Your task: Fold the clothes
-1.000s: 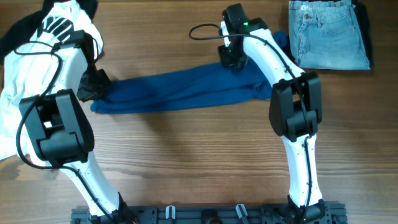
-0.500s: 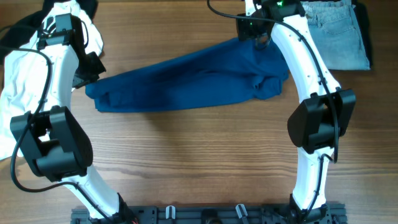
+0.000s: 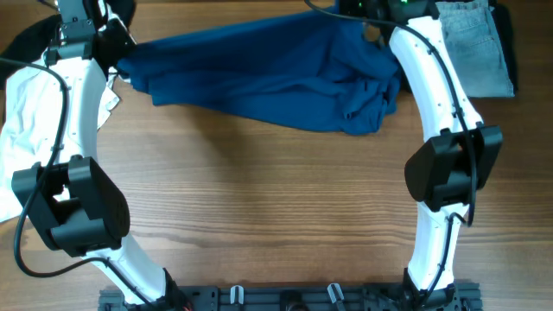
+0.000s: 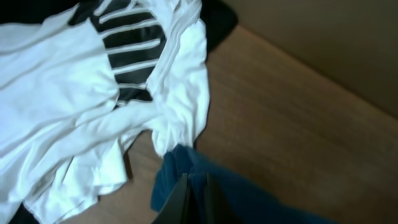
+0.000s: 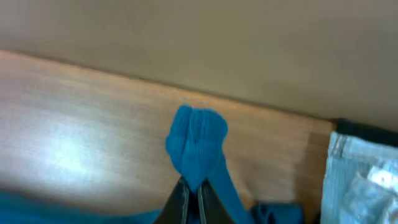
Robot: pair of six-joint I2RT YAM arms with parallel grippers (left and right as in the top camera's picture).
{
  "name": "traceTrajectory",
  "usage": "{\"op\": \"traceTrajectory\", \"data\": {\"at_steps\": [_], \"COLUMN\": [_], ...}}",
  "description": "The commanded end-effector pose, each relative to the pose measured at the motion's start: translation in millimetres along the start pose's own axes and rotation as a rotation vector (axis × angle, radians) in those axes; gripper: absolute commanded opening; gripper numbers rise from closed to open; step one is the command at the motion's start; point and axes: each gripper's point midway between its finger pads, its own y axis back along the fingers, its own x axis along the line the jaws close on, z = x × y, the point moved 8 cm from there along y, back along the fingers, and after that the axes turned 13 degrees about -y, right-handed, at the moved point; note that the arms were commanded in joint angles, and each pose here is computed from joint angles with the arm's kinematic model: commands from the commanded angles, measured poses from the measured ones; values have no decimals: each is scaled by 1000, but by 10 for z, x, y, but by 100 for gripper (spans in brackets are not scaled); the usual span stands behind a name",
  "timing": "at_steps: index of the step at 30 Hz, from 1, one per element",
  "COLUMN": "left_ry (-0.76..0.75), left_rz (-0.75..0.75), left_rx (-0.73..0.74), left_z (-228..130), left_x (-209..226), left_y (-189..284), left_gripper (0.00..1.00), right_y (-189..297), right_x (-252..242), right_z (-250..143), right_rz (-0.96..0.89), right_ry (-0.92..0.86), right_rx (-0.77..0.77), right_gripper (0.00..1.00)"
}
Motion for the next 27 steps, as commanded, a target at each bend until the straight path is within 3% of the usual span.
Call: {"op": "traceTrajectory", "data": {"at_steps": [1, 4, 7, 11, 12, 13, 14, 15, 16, 19, 23, 27], "left_ry": [-59, -116, -143, -158, -162, -165, -167, -167, -165, -163, -262, -270], "left_rz": [16, 28, 29, 35, 36, 37, 38, 39, 37, 31, -86, -143], "left_rx": [56, 155, 205, 312, 343, 361, 378, 381, 359, 291, 197, 219], "left_z": [-51, -217, -312, -570, -655, -705, -751, -757, -702, -503, -305, -422], "left_x": [43, 74, 70, 56, 48, 44, 44, 45, 42, 24, -92, -131], "left_y": [182, 157, 15, -440, -568, -631, -688, -691, -656, -527, -518, -785], "left_gripper": [4, 4, 4, 4, 4, 17, 40, 58, 74, 91, 98, 98], "right_y": [332, 349, 227, 2, -28, -30, -26, -11, 16, 116, 307, 326], "right_x": [-24, -73, -138, -256, -291, -305, -326, -349, -377, -345, -302, -301], "right_z": [-8, -452, -817, -1185, -1244, -1257, -1264, -1245, -1199, -1052, -855, -853], "right_rz": [-6, -29, -70, -107, -113, -115, -116, -117, -113, -49, -21, -22], "right_ry": [-17, -64, -105, -156, -160, -163, -156, -161, -167, -163, -133, -134], "right_rx": [69, 330, 487, 581, 596, 601, 607, 600, 583, 543, 465, 466], "right_gripper": [4, 4, 4, 4, 11, 27, 63, 76, 80, 80, 83, 83]}}
